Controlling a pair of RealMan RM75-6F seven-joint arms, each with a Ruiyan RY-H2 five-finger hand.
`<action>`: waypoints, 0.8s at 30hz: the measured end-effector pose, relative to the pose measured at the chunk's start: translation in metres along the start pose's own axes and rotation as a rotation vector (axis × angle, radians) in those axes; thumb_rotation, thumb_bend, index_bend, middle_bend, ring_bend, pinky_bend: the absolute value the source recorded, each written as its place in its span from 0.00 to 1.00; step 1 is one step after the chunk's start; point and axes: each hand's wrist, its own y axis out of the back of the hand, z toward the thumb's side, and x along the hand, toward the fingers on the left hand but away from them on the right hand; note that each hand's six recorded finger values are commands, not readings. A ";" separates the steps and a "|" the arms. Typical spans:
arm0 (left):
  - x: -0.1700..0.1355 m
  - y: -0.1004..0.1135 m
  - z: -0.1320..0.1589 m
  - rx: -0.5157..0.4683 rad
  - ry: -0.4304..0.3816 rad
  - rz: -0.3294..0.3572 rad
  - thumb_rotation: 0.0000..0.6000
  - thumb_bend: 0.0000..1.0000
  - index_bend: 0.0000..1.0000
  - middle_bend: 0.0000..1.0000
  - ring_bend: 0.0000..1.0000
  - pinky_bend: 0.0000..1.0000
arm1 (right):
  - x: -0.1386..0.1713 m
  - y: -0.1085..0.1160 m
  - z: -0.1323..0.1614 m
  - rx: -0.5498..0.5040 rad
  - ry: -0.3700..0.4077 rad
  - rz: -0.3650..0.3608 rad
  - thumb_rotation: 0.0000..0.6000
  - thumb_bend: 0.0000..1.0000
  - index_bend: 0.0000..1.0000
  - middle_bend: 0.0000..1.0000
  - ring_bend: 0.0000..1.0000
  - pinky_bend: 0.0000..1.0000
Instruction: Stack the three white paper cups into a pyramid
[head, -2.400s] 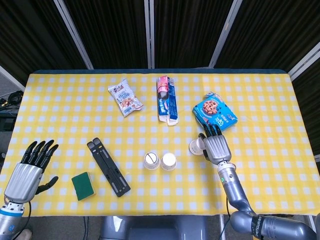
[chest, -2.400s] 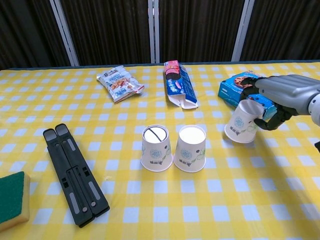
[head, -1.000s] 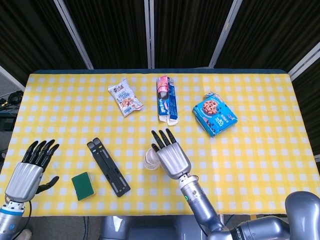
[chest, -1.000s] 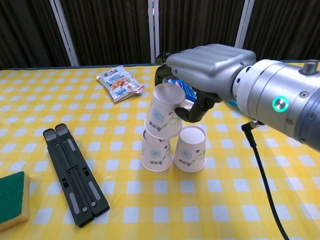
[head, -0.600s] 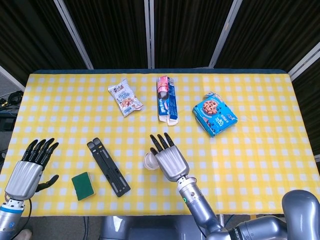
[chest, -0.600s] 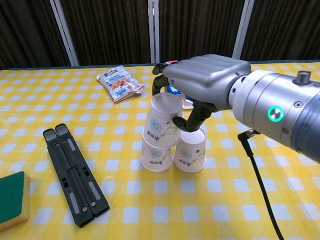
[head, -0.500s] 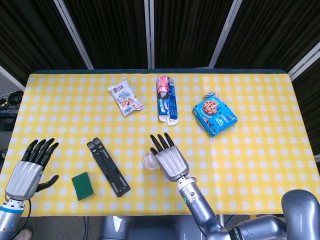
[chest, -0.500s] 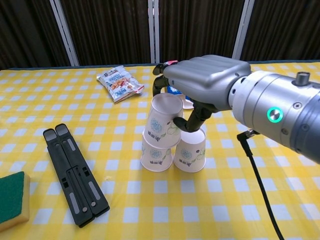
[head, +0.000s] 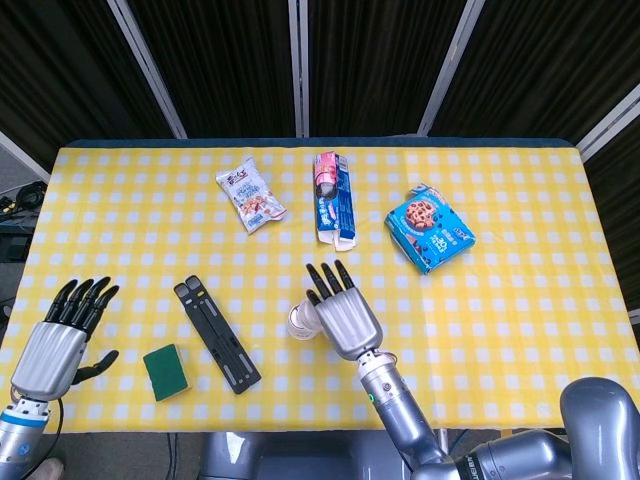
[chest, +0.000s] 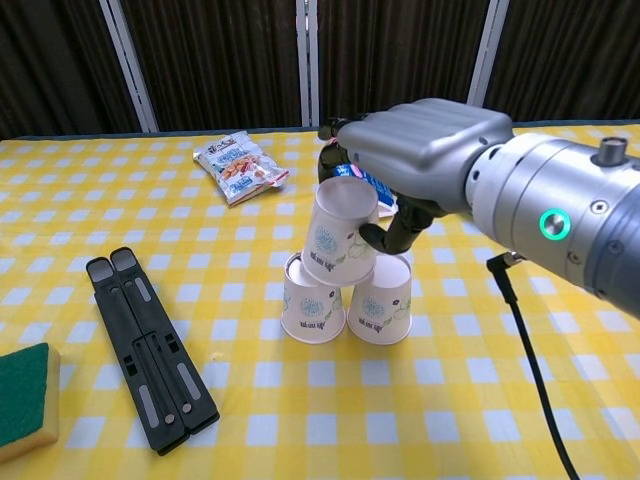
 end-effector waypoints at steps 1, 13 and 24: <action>0.000 0.000 0.000 -0.001 -0.001 -0.001 1.00 0.21 0.00 0.00 0.00 0.00 | 0.000 0.000 0.000 0.003 -0.002 0.004 1.00 0.37 0.37 0.02 0.00 0.00; 0.000 0.000 -0.001 -0.008 -0.001 -0.008 1.00 0.21 0.00 0.00 0.00 0.00 | 0.002 -0.007 -0.001 0.002 -0.017 0.060 1.00 0.34 0.28 0.00 0.00 0.00; 0.000 0.000 -0.001 -0.008 0.001 -0.007 1.00 0.21 0.00 0.00 0.00 0.00 | 0.005 0.006 -0.002 0.000 -0.010 0.020 1.00 0.27 0.15 0.00 0.00 0.00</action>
